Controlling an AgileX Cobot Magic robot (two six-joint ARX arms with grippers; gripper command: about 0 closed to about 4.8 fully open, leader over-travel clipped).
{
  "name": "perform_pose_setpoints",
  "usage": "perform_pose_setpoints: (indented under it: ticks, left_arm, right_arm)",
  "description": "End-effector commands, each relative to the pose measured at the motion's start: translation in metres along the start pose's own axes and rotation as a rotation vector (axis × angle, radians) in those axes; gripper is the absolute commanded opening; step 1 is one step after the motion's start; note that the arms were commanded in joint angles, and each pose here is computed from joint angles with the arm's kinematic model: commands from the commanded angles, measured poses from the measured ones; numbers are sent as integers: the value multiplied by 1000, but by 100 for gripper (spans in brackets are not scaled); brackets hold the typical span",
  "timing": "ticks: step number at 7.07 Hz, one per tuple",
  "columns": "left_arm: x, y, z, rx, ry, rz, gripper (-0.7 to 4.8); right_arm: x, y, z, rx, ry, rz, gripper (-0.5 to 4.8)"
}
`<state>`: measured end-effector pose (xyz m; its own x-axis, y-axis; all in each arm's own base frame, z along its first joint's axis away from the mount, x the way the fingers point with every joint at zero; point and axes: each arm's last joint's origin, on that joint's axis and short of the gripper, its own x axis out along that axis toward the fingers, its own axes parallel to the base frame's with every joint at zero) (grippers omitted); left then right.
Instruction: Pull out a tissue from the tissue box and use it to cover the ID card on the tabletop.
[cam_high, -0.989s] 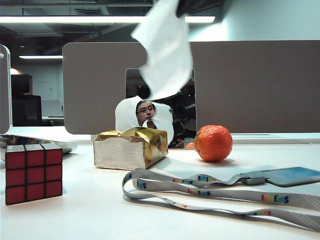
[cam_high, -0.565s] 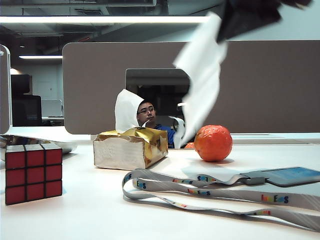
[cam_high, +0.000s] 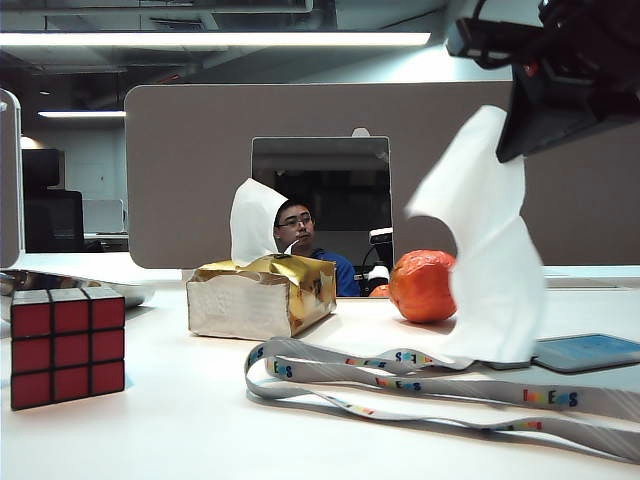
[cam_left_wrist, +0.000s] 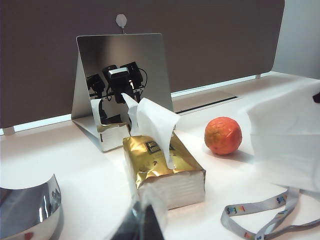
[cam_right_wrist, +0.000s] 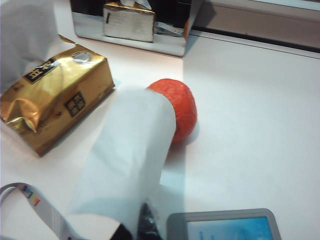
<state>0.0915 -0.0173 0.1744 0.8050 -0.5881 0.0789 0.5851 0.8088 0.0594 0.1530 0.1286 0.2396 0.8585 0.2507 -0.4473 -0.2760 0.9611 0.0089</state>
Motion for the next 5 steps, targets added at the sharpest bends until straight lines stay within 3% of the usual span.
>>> perform_pose_setpoints:
  ticks: [1,5]
  left_arm:
    - [0,0,2,6,-13,-1,-6]
    - [0,0,2,6,-13,-2,-6]
  right_arm:
    - [12,-16,-32,131,26,-140,-5]
    - [17,-31,-37,167,14,-244,-5]
